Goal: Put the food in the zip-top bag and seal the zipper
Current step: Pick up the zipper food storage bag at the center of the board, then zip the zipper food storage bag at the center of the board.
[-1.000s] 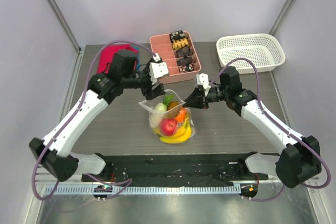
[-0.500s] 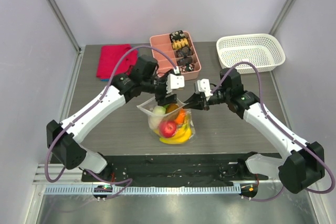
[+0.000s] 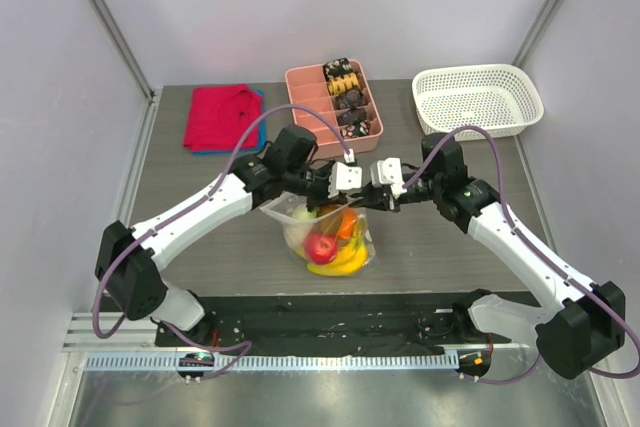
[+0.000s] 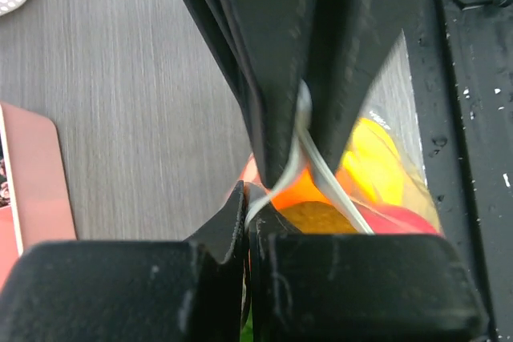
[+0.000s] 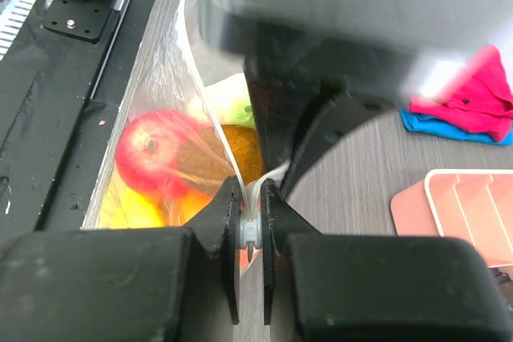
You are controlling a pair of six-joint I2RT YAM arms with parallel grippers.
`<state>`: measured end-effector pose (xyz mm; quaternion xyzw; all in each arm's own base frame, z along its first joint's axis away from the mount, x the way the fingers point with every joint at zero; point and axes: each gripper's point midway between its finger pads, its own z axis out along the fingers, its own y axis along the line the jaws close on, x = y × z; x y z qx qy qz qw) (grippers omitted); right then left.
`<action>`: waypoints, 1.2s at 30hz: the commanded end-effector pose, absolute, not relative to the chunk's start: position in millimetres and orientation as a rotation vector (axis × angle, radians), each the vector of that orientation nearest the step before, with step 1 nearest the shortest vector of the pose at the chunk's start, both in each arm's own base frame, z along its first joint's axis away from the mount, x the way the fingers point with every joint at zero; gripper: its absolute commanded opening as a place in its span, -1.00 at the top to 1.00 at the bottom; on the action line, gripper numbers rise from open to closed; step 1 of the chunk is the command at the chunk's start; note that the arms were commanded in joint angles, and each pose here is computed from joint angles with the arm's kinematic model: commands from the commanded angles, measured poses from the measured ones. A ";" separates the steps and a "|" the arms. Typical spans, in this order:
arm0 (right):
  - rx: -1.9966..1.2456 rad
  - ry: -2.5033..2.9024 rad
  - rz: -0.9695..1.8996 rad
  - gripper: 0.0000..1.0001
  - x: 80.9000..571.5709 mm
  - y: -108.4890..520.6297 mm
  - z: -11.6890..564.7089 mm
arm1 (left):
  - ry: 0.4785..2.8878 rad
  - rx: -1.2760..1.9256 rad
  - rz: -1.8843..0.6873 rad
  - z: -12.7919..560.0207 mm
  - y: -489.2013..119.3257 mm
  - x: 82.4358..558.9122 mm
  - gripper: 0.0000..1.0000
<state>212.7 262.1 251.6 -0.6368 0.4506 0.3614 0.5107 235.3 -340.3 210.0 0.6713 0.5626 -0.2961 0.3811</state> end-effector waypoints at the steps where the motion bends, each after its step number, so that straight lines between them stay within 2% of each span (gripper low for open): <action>1: -1.529 0.974 0.792 0.90 209.1 260.8 273.4 | 1.327 1.623 -0.772 247.2 -339.1 226.3 1.00; 2: -1.520 0.993 0.797 0.38 208.8 260.3 272.5 | 1.328 1.615 -0.780 247.0 -337.0 223.1 1.00; 4: -1.465 1.086 0.812 -0.45 210.6 256.7 269.1 | 1.281 1.600 -0.781 259.5 -334.4 216.5 1.00; 5: -1.435 1.095 0.802 -0.99 213.7 256.8 272.6 | 1.271 1.602 -0.786 260.2 -334.1 214.1 1.00; 11: -1.330 1.233 0.850 -0.99 207.8 244.1 253.8 | 1.239 1.617 -0.787 263.1 -333.2 206.4 1.00; 13: -1.321 1.243 0.893 -0.92 202.3 243.8 249.0 | 1.241 1.614 -0.783 263.6 -333.0 207.2 1.00; 16: -1.252 1.226 0.970 -0.59 199.0 248.8 254.9 | 1.253 1.612 -0.772 264.4 -333.4 210.3 1.00; 18: -1.175 1.190 1.016 -0.53 199.5 252.9 264.2 | 1.256 1.616 -0.778 263.7 -333.6 209.5 1.00; 22: -1.135 1.169 1.052 -0.29 205.9 258.8 270.1 | 1.261 1.615 -0.781 263.9 -334.2 209.4 1.00; 27: -1.102 1.130 1.105 -0.16 205.3 267.7 284.7 | 1.279 1.618 -0.786 261.0 -334.4 210.3 1.00; 29: -1.108 1.119 1.108 -0.05 203.6 269.9 287.4 | 1.282 1.621 -0.785 259.6 -334.5 210.8 1.00; 30: -1.117 1.111 1.107 0.03 202.1 271.1 287.2 | 1.283 1.619 -0.783 260.1 -334.5 211.1 1.00; 34: -1.123 1.116 1.094 0.97 201.7 270.2 283.7 | 1.286 1.620 -0.778 259.5 -333.1 210.8 1.00; 36: -1.131 1.119 1.093 0.97 199.9 269.8 282.1 | 1.292 1.619 -0.772 258.2 -332.0 210.5 1.00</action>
